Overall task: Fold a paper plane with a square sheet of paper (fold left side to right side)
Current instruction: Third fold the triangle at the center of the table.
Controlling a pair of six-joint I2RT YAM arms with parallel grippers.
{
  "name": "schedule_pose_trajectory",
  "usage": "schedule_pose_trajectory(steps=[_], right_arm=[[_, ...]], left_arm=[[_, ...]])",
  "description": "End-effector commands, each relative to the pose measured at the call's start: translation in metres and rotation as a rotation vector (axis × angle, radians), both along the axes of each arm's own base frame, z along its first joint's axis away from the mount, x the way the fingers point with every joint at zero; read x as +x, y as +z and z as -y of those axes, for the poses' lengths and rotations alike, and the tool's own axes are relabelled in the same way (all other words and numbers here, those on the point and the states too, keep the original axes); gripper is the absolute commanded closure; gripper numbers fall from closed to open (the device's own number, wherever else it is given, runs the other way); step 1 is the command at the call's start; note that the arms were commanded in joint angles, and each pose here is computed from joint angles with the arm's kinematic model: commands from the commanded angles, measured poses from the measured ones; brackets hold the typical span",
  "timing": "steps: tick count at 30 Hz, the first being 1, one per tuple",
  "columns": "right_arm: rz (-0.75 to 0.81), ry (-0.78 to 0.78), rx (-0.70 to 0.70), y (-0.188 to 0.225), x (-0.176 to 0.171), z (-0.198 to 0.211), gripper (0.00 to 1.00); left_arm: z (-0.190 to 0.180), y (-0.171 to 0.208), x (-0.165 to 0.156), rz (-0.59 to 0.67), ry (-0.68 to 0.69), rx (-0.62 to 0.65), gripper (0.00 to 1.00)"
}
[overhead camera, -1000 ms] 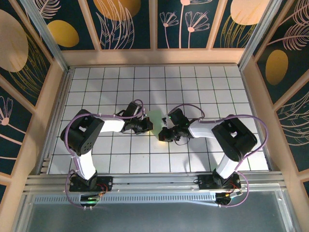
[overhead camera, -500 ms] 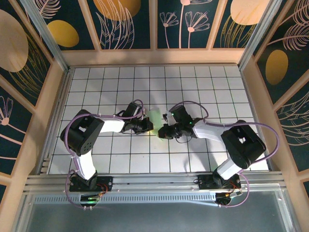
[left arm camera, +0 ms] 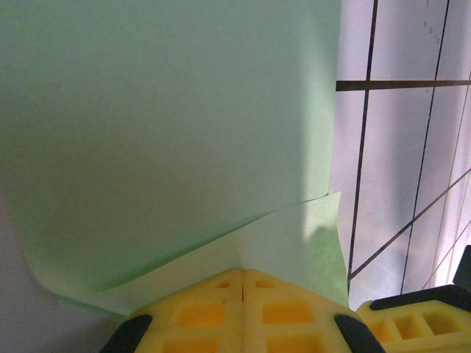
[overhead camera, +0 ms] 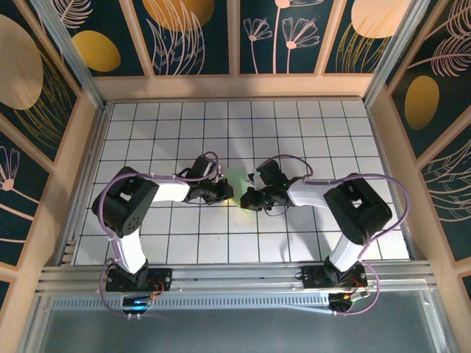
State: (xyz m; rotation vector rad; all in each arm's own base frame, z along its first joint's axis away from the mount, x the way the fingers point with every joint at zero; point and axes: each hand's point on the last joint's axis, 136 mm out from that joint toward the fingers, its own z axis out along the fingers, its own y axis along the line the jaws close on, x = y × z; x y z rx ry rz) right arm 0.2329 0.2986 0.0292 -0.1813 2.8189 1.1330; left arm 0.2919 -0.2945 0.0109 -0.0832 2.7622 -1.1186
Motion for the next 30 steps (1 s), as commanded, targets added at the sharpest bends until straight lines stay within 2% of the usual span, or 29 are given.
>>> schedule_pose_trajectory(steps=[1, 12, 23, 30], right_arm=[[-0.036, -0.03, -0.04, -0.008, 0.0, 0.006, 1.0], [-0.137, -0.021, -0.104, -0.027, -0.029, 0.022, 1.0], [-0.183, 0.004, -0.121, -0.028, -0.047, 0.029, 1.0], [-0.158, 0.037, -0.077, -0.004, -0.05, 0.025, 1.0]], left_arm=[[-0.03, -0.043, -0.023, -0.107, 0.053, 0.156, 0.95], [-0.033, -0.045, -0.024, -0.112, 0.069, 0.166, 0.96], [-0.034, -0.046, -0.024, -0.111, 0.076, 0.17, 0.97], [-0.033, -0.043, -0.023, -0.105, 0.077, 0.159, 0.97]])
